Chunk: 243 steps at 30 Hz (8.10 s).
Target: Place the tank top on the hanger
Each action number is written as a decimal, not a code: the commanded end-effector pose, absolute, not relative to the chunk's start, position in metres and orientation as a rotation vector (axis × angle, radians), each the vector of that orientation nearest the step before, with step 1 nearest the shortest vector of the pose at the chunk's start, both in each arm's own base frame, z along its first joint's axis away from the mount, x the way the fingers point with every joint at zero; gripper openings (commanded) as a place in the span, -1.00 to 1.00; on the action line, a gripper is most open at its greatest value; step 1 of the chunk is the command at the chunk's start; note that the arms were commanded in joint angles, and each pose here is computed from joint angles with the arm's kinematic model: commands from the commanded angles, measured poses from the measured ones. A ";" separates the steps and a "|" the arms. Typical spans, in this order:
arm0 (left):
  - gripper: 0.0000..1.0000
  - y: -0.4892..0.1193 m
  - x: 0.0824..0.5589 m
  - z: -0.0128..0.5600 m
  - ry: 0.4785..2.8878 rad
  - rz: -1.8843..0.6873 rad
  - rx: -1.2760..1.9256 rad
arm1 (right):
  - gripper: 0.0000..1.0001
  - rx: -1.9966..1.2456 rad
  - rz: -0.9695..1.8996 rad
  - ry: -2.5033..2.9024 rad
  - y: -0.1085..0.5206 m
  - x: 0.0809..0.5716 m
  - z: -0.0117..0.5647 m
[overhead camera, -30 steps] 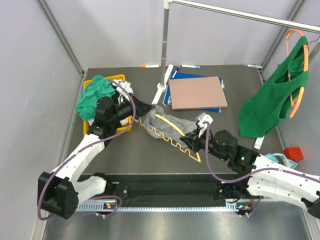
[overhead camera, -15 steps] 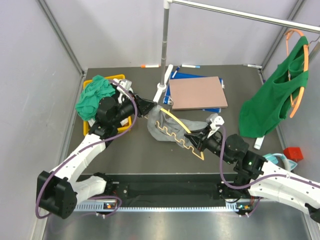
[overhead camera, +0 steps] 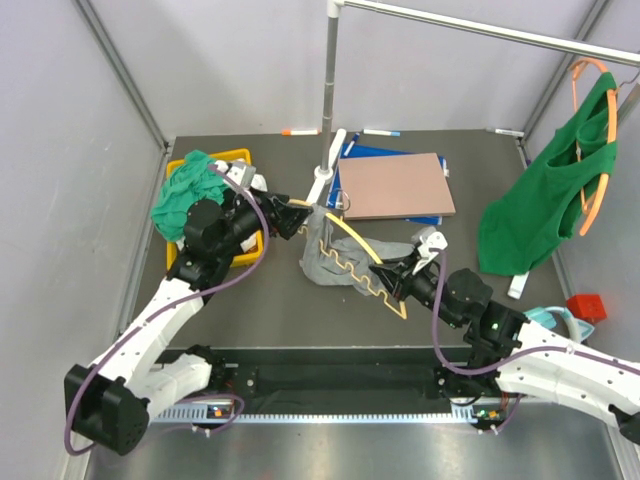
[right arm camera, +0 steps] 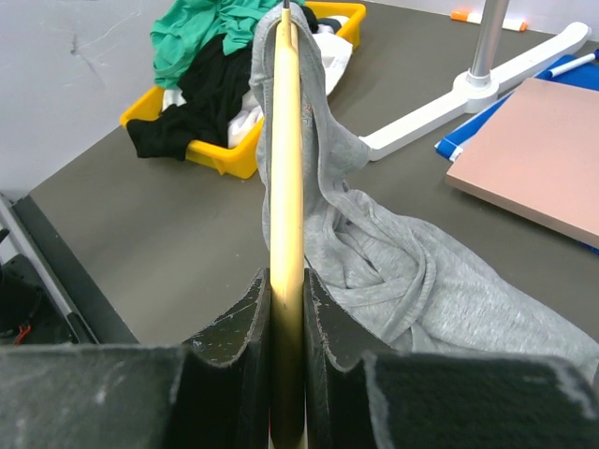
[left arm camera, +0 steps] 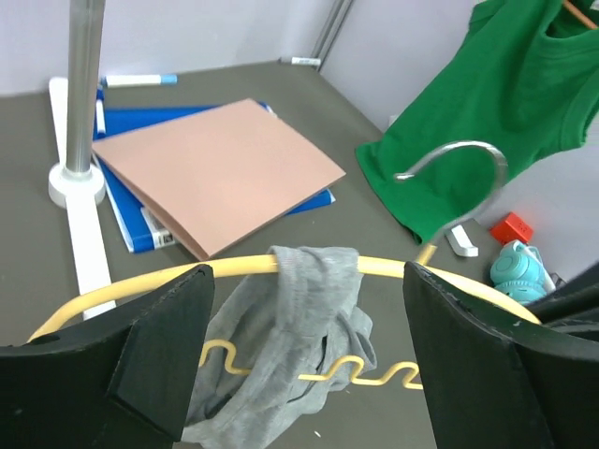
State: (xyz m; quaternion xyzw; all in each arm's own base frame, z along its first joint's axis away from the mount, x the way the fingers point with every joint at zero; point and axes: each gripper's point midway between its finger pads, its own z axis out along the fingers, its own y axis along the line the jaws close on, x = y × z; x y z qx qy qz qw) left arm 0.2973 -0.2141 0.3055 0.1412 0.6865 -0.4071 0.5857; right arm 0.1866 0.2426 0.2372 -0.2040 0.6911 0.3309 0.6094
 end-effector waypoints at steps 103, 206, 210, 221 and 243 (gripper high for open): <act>-1.00 -0.221 0.293 0.247 1.500 -0.541 0.443 | -1.00 -0.311 0.452 2.034 0.230 0.304 0.152; -1.00 -0.235 0.288 0.323 1.279 -0.906 0.502 | 0.71 -0.681 0.686 1.829 0.291 0.216 0.233; -1.00 -0.237 0.286 0.325 1.276 -0.917 0.515 | 0.34 -0.684 0.724 1.819 0.298 0.214 0.233; -1.00 -0.238 0.295 0.316 1.329 -0.908 0.498 | -1.00 -0.673 0.781 1.823 0.310 0.207 0.221; 0.98 -0.179 0.323 0.244 1.532 -0.665 0.103 | -1.00 -0.232 0.457 1.781 0.196 0.224 0.265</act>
